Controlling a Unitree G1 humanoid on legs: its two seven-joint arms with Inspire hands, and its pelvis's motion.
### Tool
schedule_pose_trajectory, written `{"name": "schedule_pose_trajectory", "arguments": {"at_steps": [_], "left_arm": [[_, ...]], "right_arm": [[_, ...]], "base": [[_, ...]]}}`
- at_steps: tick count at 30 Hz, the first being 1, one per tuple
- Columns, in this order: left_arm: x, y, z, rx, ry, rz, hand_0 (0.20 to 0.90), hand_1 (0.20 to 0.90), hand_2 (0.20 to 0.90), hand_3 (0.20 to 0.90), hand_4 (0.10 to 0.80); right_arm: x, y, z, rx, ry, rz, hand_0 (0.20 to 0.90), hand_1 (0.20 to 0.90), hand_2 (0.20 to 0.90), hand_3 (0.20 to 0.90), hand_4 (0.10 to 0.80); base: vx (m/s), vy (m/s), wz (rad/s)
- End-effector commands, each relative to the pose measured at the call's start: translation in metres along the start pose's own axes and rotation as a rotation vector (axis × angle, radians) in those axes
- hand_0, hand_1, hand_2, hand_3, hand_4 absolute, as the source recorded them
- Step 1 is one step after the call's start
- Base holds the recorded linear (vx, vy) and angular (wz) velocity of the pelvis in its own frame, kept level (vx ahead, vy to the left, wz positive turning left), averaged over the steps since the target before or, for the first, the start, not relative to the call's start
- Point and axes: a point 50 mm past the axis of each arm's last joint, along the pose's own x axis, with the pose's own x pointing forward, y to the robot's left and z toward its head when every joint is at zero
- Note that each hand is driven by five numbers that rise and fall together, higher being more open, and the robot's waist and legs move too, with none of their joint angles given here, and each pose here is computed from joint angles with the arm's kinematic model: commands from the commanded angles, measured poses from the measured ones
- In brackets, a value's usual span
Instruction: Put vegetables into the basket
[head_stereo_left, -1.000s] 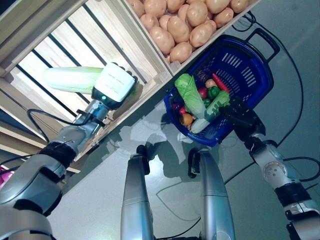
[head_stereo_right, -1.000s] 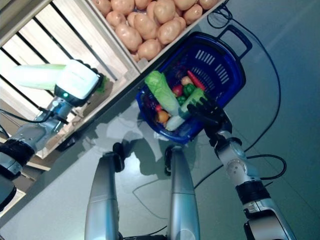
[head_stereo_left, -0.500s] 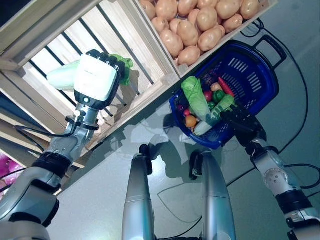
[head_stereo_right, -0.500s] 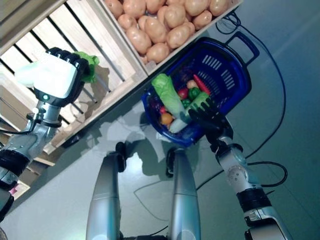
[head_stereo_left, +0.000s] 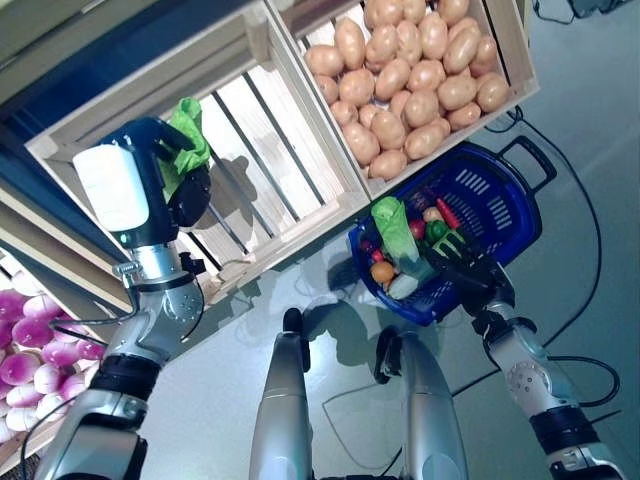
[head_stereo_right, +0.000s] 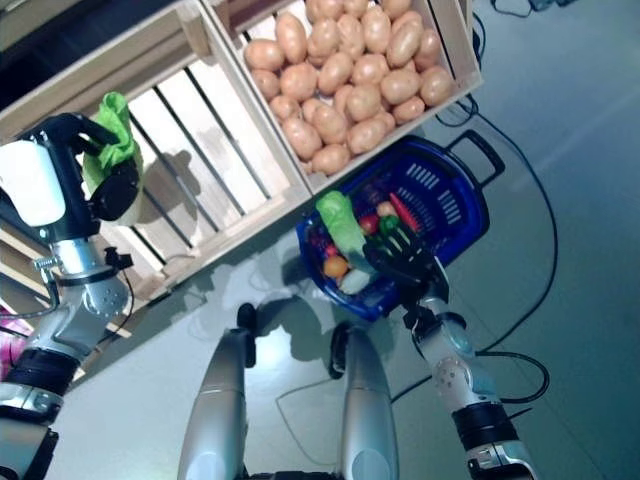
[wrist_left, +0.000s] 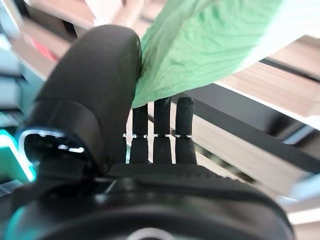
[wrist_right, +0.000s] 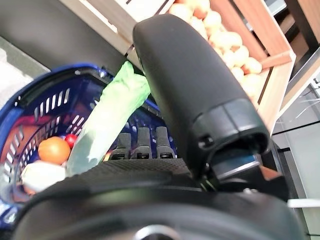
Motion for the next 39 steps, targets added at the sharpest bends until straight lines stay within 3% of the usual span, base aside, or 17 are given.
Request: {"name": "schedule_pose_trajectory", "arguments": {"at_steps": [1,12,26,33,39], "left_arm": [[0.034,0.020,0.036,-0.271,-0.095,0.201,0.300,0.300,0.300,0.300,0.400],[0.033,0.022,0.041,-0.466,-0.004,0.168,0.300,0.300,0.300,0.300,0.400],[-0.003,0.013,0.054,-1.329,0.255,-0.050,0.300,0.300,0.300,0.300,0.400],[-0.022,0.001,0.052,-1.470,0.368,-0.202,0.300,0.300,0.300,0.300,0.400],[-0.040,-0.013,0.049,-1.506,0.463,-0.344,0.300,0.300,0.300,0.300,0.400]], "right_arm": [[0.000,0.024,0.045,-0.015,-0.264,0.114,0.900,0.900,0.900,0.900,0.800],[-0.001,0.027,0.050,-0.047,-0.288,0.128,0.900,0.900,0.900,0.900,0.800],[-0.021,0.050,0.064,-0.374,-0.472,0.216,0.900,0.900,0.900,0.900,0.800],[-0.033,0.048,0.053,-0.491,-0.365,0.353,0.900,0.900,0.900,0.900,0.800],[-0.040,0.055,0.033,-0.521,-0.111,0.619,0.900,0.900,0.900,0.900,0.800]], "base": [[0.062,-0.021,0.03],[0.018,-0.008,0.01],[0.002,0.002,0.00],[0.069,0.020,-0.08],[0.081,0.009,-0.01]]}}
